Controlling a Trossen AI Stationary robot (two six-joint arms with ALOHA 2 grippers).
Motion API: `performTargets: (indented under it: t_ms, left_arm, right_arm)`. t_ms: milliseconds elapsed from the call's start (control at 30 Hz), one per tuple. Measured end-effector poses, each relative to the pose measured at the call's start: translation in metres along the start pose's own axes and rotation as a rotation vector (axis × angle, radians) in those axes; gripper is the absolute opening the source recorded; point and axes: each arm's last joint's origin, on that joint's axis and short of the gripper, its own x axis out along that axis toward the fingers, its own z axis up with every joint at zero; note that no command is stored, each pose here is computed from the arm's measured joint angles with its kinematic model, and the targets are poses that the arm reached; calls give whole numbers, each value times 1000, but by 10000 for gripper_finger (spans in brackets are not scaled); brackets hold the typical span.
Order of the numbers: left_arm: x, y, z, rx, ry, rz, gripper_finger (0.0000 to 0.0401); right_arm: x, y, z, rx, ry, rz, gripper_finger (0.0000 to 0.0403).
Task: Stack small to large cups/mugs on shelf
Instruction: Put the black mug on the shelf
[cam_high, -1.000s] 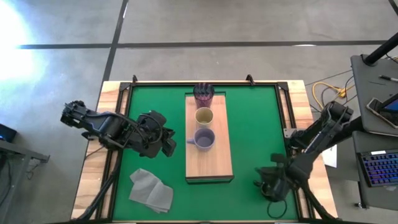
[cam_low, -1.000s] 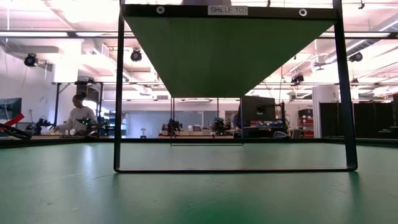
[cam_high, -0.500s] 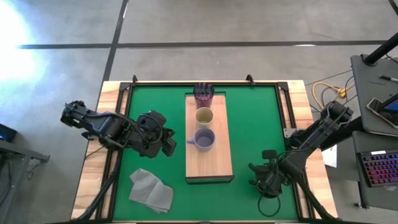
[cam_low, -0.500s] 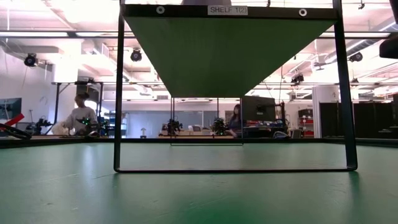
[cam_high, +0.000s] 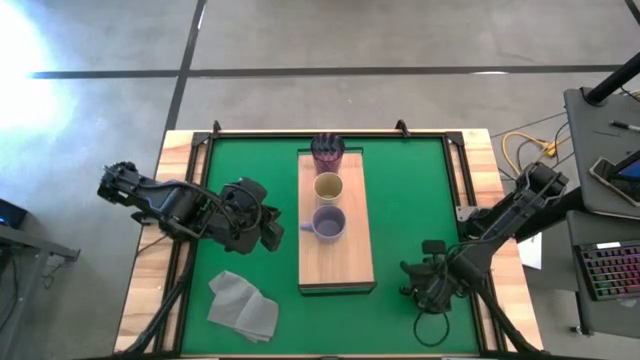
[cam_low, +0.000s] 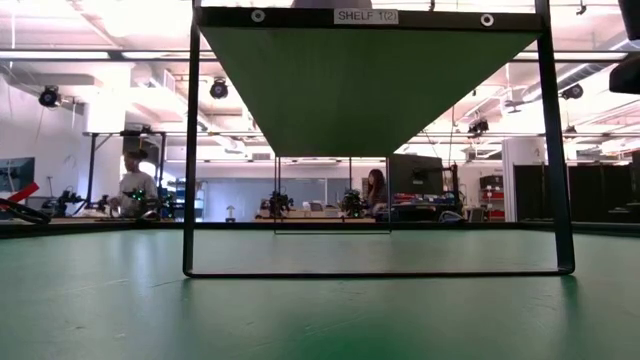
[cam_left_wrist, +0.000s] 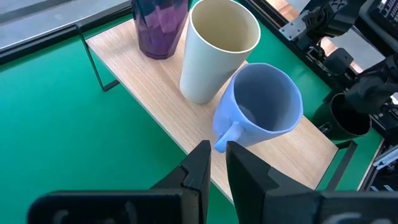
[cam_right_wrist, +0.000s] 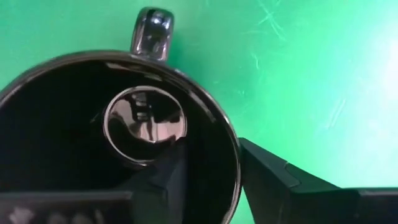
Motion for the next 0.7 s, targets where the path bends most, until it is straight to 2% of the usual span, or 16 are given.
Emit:
performTargets:
  t_ms: [200, 300, 367, 533, 633, 700]
  left_arm:
    - [0, 0, 0, 1, 0, 1, 37]
    - [0, 0, 0, 1, 0, 1, 37]
    - [0, 0, 0, 2, 0, 1, 37]
    - [0, 0, 0, 3, 0, 1, 37]
    - [1, 0, -1, 19, 0, 4, 37]
    - [1, 0, -1, 38, 1, 6, 37]
  right_arm:
    - [-15, -4, -1, 110, -67, 28, 140]
    - [-29, -9, -3, 222, -95, 57, 141]
    - [-39, -15, -8, 373, -91, 65, 141]
    - [-56, -31, -28, 888, -11, 86, 141]
    - [-62, -30, -38, 1059, -9, 119, 141]
    - [-62, -26, -44, 1122, 2, 121, 141]
